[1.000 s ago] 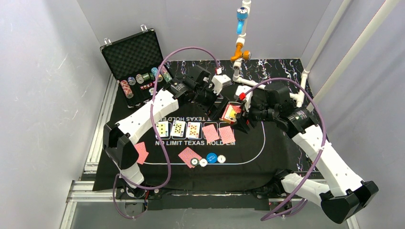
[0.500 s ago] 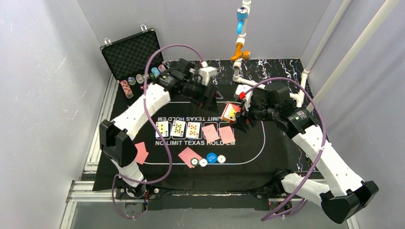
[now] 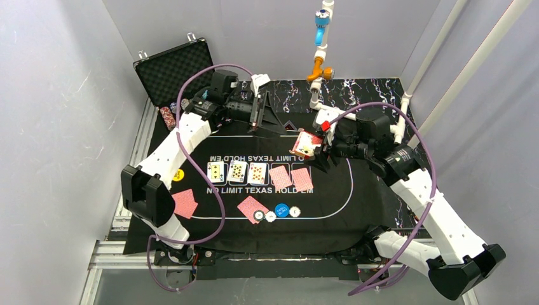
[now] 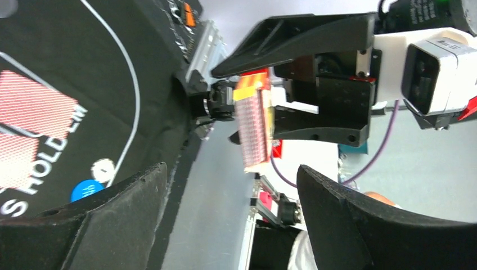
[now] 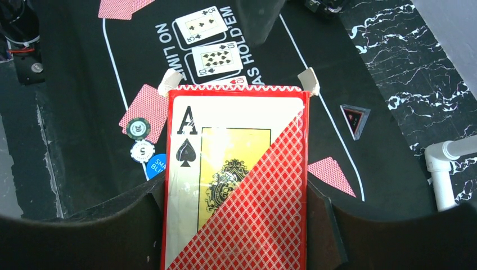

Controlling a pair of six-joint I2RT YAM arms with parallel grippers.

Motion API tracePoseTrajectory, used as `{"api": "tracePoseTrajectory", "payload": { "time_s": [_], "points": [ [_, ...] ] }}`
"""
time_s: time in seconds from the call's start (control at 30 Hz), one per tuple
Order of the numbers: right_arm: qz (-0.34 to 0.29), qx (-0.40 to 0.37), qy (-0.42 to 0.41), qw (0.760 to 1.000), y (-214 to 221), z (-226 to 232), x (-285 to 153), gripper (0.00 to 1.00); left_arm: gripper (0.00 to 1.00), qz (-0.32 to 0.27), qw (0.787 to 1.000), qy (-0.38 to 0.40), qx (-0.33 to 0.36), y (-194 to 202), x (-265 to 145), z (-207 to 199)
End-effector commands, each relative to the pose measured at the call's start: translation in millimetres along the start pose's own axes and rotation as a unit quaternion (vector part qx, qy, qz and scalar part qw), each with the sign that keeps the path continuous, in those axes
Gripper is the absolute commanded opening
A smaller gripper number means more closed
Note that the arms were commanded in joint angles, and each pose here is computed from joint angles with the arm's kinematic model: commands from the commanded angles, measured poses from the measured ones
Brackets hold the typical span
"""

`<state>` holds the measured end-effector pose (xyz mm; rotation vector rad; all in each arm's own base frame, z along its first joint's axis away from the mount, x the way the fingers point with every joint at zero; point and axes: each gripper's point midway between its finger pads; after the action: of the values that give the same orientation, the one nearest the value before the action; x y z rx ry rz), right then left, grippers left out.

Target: Distribute texas hold em gaming equipment

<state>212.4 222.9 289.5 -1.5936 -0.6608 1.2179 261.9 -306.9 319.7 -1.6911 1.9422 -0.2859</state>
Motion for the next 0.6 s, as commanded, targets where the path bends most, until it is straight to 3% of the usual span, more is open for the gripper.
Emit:
{"api": "tracePoseTrajectory", "payload": {
  "time_s": [0.0, 0.13, 0.2, 0.47, 0.57],
  "points": [
    [-0.056, -0.036, -0.008, 0.998, -37, 1, 0, 0.01, 0.84, 0.023, 0.998, 0.065, 0.007, 11, 10, -46],
    [-0.059, -0.039, -0.013, 0.997, -39, 2, 2, 0.01, 0.84, 0.048, 0.996, 0.075, 0.004, 24, 28, -52],
    [-0.060, -0.039, -0.013, 0.997, -40, 2, 3, 0.01, 0.78, 0.056, 0.995, 0.078, 0.004, 28, 35, -54],
    [-0.061, -0.040, -0.016, 0.997, -39, 4, 4, 0.01, 0.45, 0.067, 0.994, 0.086, 0.006, 28, 46, -58],
    [-0.061, -0.037, -0.020, 0.997, -38, 4, 7, 0.01, 0.28, 0.067, 0.994, 0.090, 0.012, 26, 50, -61]
  ]
}}
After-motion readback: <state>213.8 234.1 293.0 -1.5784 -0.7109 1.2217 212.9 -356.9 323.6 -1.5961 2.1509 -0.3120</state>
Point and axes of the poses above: each gripper's point midway between its finger pads, its own x axis out along the fingers, its own z axis along the line the jaws close on, y = z × x, and after that the axes turned 6 degrees about x, right-handed
